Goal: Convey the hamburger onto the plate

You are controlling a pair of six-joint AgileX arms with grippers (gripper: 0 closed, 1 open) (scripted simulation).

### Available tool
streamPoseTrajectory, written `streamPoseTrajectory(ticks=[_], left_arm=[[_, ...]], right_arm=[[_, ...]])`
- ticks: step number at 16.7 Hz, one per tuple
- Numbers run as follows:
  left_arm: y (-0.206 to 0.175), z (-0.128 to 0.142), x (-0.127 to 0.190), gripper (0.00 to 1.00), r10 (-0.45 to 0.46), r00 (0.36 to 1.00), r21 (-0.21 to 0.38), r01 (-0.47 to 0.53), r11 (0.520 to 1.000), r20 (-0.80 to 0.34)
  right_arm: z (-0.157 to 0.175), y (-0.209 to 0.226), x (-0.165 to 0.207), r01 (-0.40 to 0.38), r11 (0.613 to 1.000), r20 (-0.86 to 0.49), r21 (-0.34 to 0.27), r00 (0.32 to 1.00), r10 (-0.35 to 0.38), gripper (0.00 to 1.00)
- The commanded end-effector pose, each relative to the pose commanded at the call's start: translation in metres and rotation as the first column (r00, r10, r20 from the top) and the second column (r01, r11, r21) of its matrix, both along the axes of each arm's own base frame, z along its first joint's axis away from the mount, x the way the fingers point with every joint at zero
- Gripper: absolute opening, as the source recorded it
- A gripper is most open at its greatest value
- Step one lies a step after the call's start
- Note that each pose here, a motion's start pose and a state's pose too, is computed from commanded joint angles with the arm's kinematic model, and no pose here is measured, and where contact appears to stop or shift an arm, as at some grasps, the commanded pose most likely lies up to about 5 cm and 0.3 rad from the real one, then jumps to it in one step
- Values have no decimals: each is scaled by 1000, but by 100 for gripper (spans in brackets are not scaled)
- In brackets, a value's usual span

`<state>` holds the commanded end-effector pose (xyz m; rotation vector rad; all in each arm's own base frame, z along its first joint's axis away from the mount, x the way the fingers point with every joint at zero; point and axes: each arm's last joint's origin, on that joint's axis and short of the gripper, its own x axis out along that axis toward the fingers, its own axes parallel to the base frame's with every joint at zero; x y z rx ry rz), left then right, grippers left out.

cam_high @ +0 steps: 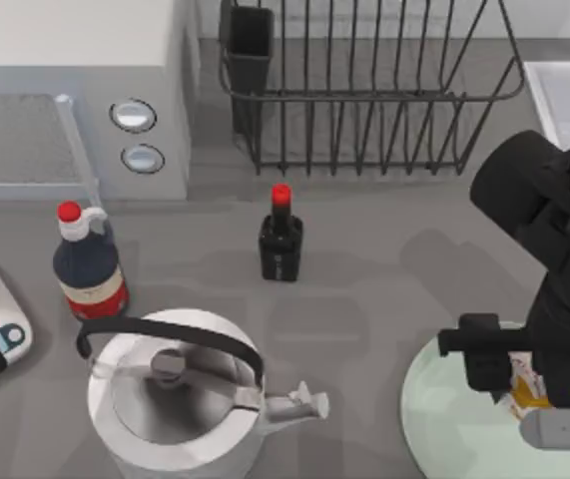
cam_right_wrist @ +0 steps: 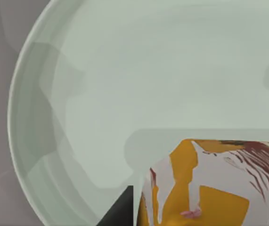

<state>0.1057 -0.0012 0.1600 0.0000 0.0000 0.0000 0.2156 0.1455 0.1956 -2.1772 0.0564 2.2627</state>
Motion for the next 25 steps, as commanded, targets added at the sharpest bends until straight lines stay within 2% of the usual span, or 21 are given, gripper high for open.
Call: streamPoseTrajectory(ticks=[7, 14, 18, 25], left_arm=[[0, 0, 0, 100, 0, 1000, 0, 0, 1000, 0], [0, 0, 0, 100, 0, 1000, 0, 0, 1000, 0], [0, 0, 0, 100, 0, 1000, 0, 0, 1000, 0], [0, 0, 0, 100, 0, 1000, 0, 0, 1000, 0]], right_arm=[[-1, -1, 0, 8, 1000, -2, -2, 1000, -8, 0], [-44, -1, 1, 3, 1000, 2, 1, 1000, -3, 0], [-45, -1, 1, 2, 1000, 1, 1, 1000, -2, 0], [-45, -1, 1, 2, 1000, 1, 1, 1000, -2, 53]])
